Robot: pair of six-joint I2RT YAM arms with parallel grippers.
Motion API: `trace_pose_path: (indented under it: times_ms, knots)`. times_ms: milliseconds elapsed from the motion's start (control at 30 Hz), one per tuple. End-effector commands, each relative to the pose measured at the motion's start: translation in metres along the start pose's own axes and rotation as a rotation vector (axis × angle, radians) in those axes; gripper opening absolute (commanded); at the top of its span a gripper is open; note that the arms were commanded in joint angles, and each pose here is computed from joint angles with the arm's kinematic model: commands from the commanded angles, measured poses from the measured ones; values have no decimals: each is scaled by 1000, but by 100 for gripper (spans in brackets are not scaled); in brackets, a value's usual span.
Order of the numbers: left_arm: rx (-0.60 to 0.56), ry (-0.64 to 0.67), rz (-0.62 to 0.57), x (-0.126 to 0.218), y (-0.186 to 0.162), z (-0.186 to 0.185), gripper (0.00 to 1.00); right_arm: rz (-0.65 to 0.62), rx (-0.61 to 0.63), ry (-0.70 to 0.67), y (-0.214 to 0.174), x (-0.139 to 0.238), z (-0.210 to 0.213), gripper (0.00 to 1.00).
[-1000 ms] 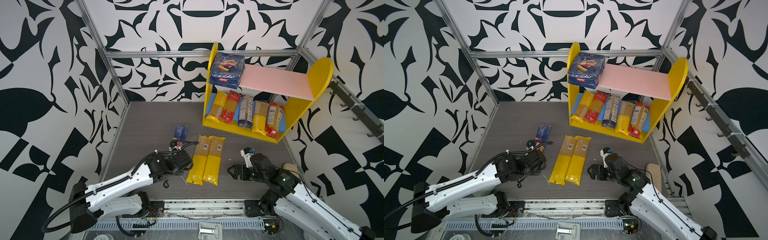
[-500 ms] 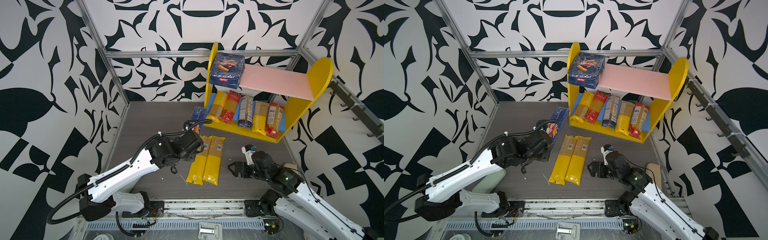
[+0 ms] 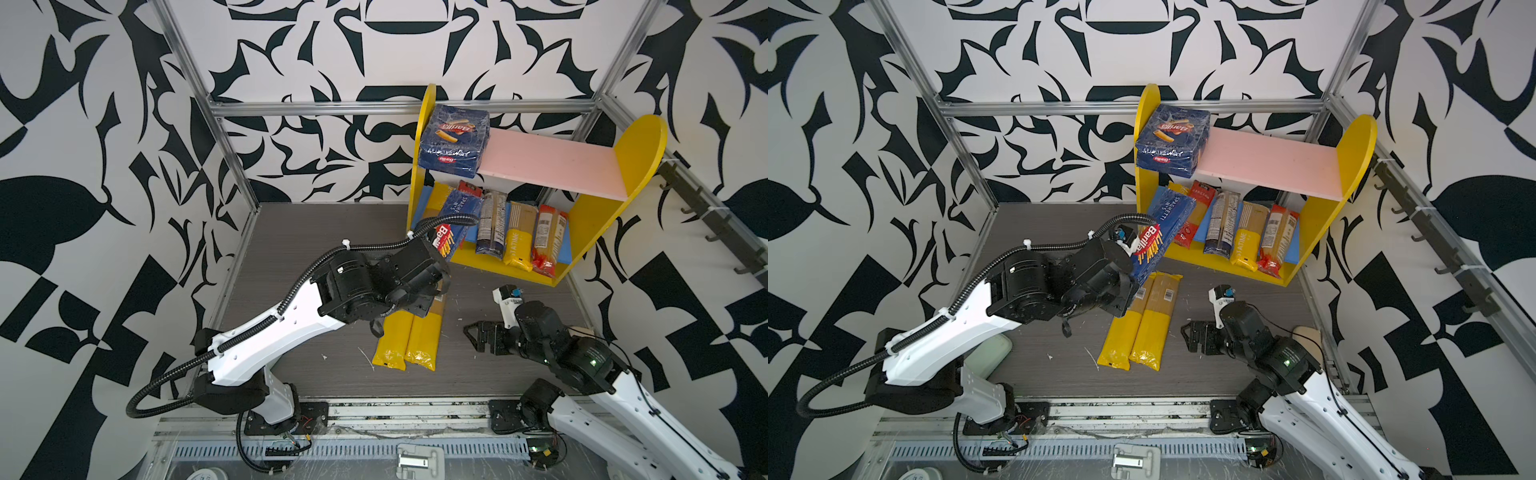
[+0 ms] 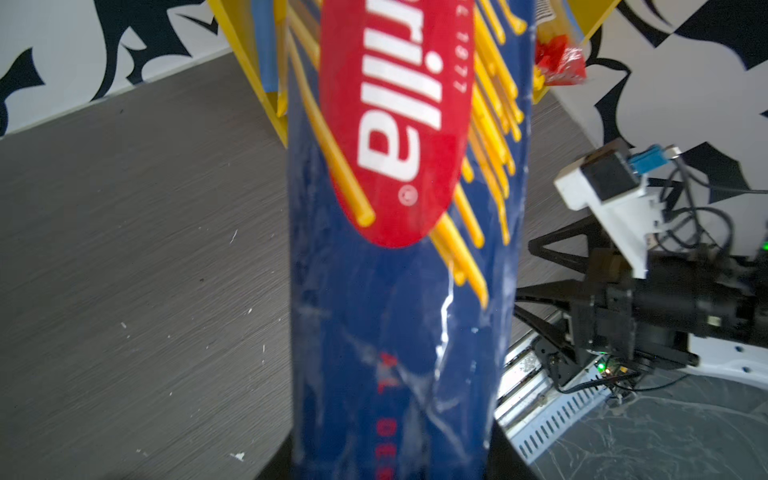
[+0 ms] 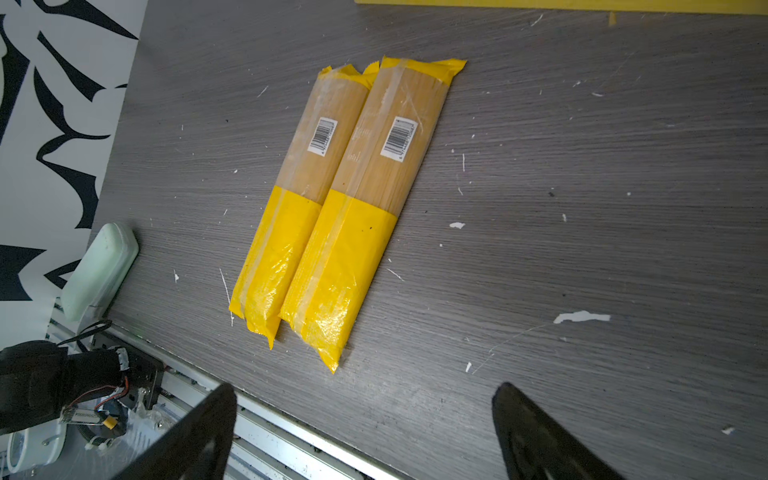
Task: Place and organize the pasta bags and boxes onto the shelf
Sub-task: 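Carry the spaghetti box over the lower deck with left gripper while right rises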
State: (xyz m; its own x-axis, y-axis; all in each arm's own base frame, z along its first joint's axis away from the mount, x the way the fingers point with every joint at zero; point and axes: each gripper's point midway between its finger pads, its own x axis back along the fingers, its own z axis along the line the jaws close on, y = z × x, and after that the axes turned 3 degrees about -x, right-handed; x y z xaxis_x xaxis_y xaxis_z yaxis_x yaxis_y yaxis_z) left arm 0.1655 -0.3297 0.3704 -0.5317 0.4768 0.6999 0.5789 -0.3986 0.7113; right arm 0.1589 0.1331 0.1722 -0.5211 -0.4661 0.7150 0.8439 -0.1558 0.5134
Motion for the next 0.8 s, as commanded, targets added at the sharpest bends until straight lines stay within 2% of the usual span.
trace_pose_path:
  times_ms: [0, 200, 367, 533, 633, 767]
  knots:
    - [-5, -44, -141, 26, 40, -11, 17, -52, 25, -7, 11, 16, 2, 98]
    - [-51, -80, -231, 25, 82, -35, 17, -78, 17, -6, 12, 27, 0, 98]
    - [-91, -73, -386, 17, 126, -53, 21, -96, 13, -6, 13, 37, -1, 98]
    - [-117, -4, -543, 5, 166, -63, 23, -122, 10, 2, 17, 49, 0, 98]
    - [-117, 15, -607, -1, 182, -70, 21, -156, 14, 11, 22, 58, 2, 98]
    - [-117, 19, -626, -4, 187, -74, 21, -227, 9, 12, 31, 74, 1, 97]
